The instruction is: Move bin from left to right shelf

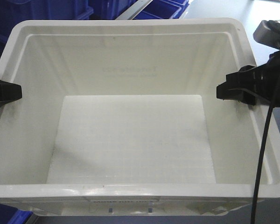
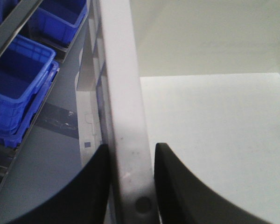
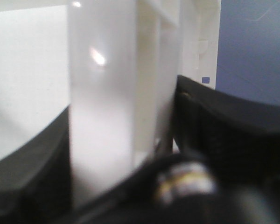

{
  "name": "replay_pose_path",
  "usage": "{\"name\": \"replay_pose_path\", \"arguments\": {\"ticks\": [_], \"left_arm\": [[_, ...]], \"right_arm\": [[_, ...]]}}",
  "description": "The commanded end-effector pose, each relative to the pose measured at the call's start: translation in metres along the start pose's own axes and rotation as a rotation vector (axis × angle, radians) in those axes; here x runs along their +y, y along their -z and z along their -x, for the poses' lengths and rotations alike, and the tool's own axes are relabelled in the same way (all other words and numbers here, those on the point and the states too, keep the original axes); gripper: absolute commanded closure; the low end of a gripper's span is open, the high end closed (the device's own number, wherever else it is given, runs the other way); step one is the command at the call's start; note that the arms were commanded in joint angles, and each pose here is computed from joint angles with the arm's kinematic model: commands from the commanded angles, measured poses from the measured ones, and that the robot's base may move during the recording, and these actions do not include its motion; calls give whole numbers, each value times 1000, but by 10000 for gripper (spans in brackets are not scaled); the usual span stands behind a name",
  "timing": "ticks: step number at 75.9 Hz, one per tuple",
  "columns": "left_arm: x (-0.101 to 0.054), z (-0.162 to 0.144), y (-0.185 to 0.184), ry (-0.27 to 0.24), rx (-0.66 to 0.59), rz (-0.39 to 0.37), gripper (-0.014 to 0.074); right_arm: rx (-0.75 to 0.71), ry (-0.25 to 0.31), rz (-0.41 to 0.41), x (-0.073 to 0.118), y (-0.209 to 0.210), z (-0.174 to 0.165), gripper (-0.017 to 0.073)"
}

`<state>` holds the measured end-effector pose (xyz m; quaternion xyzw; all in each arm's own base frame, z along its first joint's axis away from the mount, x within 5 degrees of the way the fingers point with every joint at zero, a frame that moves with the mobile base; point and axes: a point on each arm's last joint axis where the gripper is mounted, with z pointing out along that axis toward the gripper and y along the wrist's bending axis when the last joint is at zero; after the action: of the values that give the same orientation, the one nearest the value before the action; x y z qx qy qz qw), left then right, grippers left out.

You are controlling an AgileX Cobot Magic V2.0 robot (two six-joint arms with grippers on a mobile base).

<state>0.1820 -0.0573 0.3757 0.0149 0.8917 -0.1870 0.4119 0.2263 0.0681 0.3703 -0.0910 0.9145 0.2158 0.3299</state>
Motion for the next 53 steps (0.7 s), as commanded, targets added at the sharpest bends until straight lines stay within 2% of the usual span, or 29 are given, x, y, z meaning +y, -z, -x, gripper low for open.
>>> {"name": "replay_pose_path", "arguments": {"ticks": [1,53], "left_arm": [[-13,20,19,24,-189,-89,599],[-13,20,19,24,-189,-89,599]], "right_arm": [[-162,-8,81,15,21,16,565],[-162,-8,81,15,21,16,565]]}}
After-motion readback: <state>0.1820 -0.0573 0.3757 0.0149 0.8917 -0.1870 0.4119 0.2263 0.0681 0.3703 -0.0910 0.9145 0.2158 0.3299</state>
